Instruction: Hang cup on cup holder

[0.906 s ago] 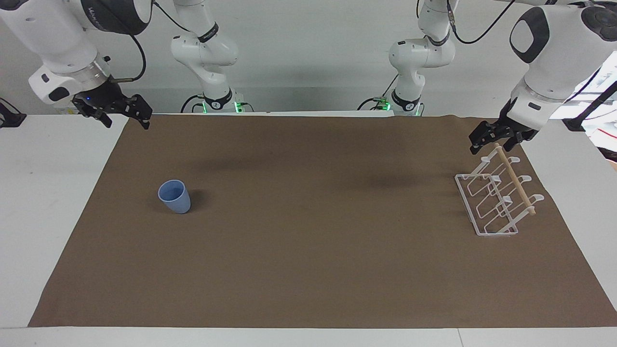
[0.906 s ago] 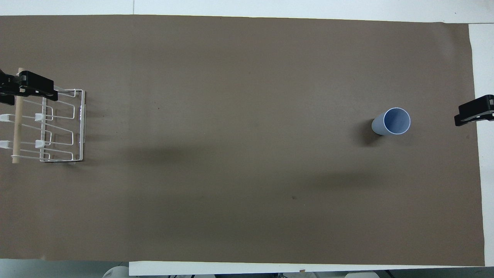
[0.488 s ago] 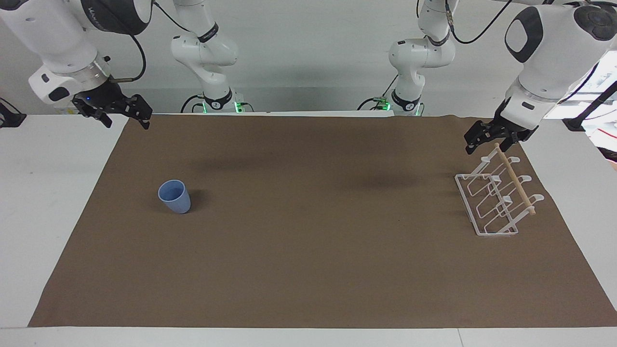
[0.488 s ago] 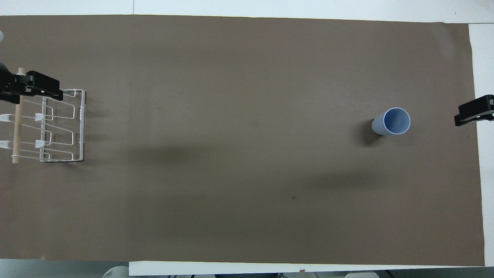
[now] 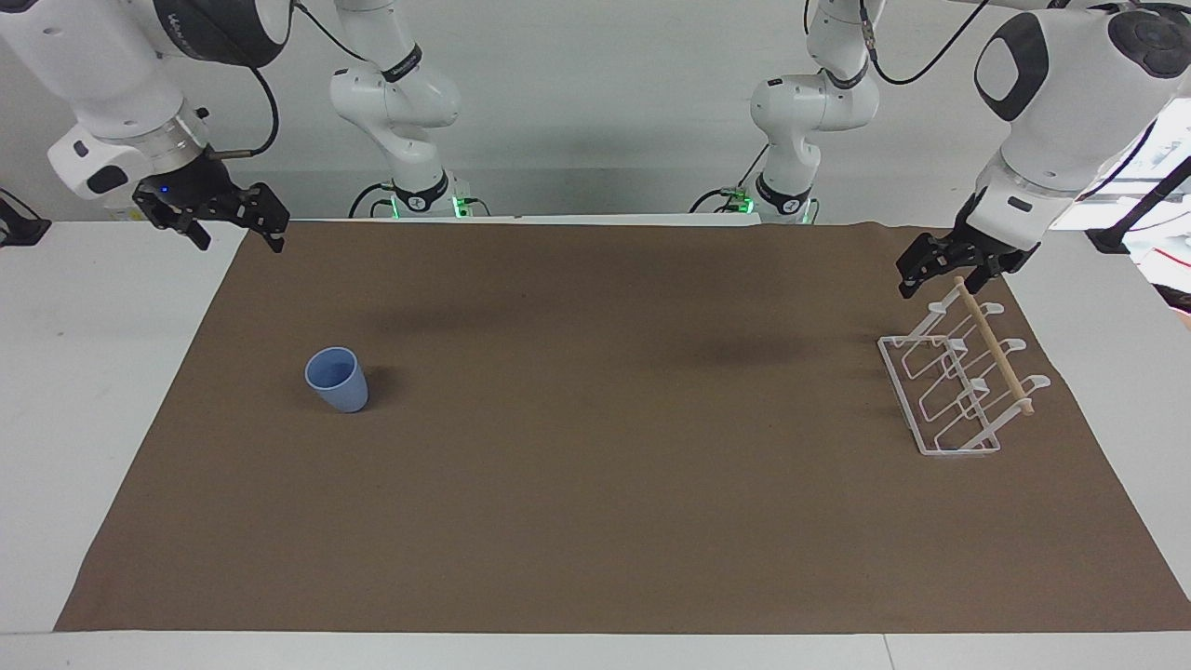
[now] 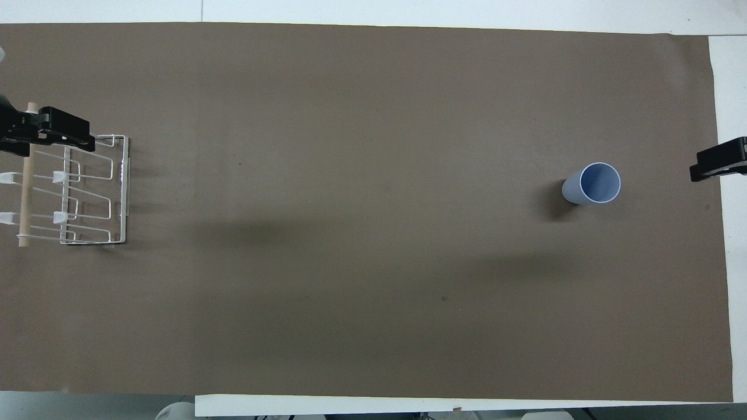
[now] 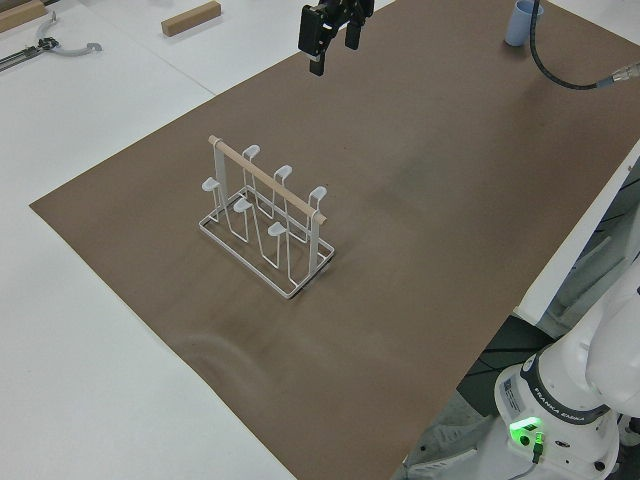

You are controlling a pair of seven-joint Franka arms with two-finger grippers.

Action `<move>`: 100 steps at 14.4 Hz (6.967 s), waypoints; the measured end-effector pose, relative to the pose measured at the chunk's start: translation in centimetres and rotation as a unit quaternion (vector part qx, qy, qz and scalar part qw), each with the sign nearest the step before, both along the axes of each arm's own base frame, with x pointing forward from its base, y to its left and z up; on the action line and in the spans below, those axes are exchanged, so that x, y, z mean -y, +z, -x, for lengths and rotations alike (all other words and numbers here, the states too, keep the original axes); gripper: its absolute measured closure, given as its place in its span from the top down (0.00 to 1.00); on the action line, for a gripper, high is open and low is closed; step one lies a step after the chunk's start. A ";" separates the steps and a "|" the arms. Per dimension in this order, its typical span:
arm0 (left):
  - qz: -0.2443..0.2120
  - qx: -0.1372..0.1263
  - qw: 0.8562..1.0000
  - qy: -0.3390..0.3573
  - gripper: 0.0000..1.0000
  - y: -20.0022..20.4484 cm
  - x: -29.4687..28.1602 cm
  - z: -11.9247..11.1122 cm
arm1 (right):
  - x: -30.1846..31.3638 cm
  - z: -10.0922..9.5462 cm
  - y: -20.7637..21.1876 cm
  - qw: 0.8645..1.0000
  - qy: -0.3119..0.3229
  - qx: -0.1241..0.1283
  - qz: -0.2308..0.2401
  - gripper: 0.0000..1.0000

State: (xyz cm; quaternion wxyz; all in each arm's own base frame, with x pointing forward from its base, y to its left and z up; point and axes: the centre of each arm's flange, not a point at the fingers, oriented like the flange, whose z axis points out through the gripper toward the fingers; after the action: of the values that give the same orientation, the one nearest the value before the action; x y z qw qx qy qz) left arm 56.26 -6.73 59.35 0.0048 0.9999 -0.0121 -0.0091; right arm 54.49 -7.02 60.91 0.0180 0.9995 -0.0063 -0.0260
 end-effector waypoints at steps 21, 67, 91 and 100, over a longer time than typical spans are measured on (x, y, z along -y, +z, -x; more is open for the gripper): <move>-0.002 -0.015 1.000 -0.002 1.00 -1.7 0.2 0.8 | 1.0 -3.5 -23.8 0.996 0.091 0.001 -0.024 0.85; -0.003 -0.008 1.000 0.024 1.00 -2.2 0.0 0.8 | -21.1 -3.3 -10.1 0.865 0.015 -0.013 -0.501 0.04; 0.030 -0.035 0.754 0.655 1.00 -1.0 19.3 6.5 | -28.5 -1.1 -11.8 0.810 -0.065 -0.043 -0.582 0.04; 0.110 -0.044 0.722 0.682 1.00 0.3 28.7 10.1 | -28.5 -0.8 -12.2 0.810 -0.069 -0.047 -0.580 0.04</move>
State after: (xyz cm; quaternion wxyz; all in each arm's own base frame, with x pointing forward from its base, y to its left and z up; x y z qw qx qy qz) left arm 46.13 -35.41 59.67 0.1203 0.7291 0.6722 -0.0462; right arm 55.32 21.45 48.68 -0.5668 0.8186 -0.0577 -0.0728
